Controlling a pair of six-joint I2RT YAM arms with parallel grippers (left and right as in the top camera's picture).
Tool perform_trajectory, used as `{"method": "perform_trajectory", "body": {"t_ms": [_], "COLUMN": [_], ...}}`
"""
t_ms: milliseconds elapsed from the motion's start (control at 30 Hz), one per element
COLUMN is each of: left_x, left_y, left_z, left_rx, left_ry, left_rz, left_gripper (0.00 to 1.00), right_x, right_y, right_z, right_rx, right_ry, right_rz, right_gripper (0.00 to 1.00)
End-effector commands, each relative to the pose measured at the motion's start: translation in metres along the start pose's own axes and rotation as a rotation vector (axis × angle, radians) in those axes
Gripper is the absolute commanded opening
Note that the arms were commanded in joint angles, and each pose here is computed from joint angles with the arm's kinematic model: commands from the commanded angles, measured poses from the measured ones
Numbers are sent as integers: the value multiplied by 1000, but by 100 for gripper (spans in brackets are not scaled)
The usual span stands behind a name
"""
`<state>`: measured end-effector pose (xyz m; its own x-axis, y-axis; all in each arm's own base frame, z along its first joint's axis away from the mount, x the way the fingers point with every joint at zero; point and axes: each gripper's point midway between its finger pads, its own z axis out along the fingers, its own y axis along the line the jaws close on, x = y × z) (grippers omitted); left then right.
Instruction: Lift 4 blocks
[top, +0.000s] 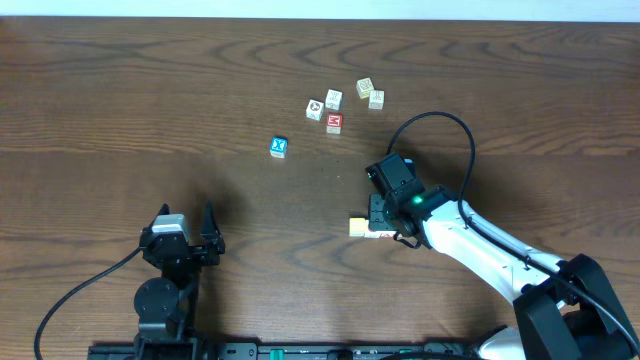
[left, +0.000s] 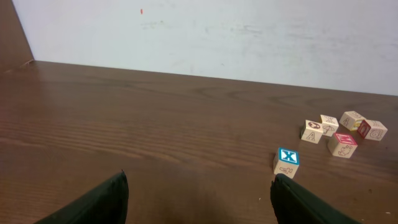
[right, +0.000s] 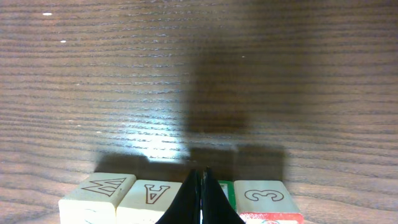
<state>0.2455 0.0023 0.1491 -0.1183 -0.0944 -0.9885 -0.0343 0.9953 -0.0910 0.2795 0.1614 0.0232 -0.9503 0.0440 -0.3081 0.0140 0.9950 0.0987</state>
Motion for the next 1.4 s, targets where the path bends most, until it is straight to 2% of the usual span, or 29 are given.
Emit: {"method": "perform_trajectory", "body": {"t_ms": [0,1367], "left_x": [19,19], "left_y": [4,4], "left_z": [1,1], "left_rx": [-22,-22], "left_ry": [62,62], "left_rz": [-9,-9], "left_gripper": [73,74], "right_x": [4,11], "right_y": [2,4], "right_z": [2,1], "right_rx": [-1,10], "right_ry": [14,27], "right_rz": [-20,-35], "right_gripper": [1,1]}}
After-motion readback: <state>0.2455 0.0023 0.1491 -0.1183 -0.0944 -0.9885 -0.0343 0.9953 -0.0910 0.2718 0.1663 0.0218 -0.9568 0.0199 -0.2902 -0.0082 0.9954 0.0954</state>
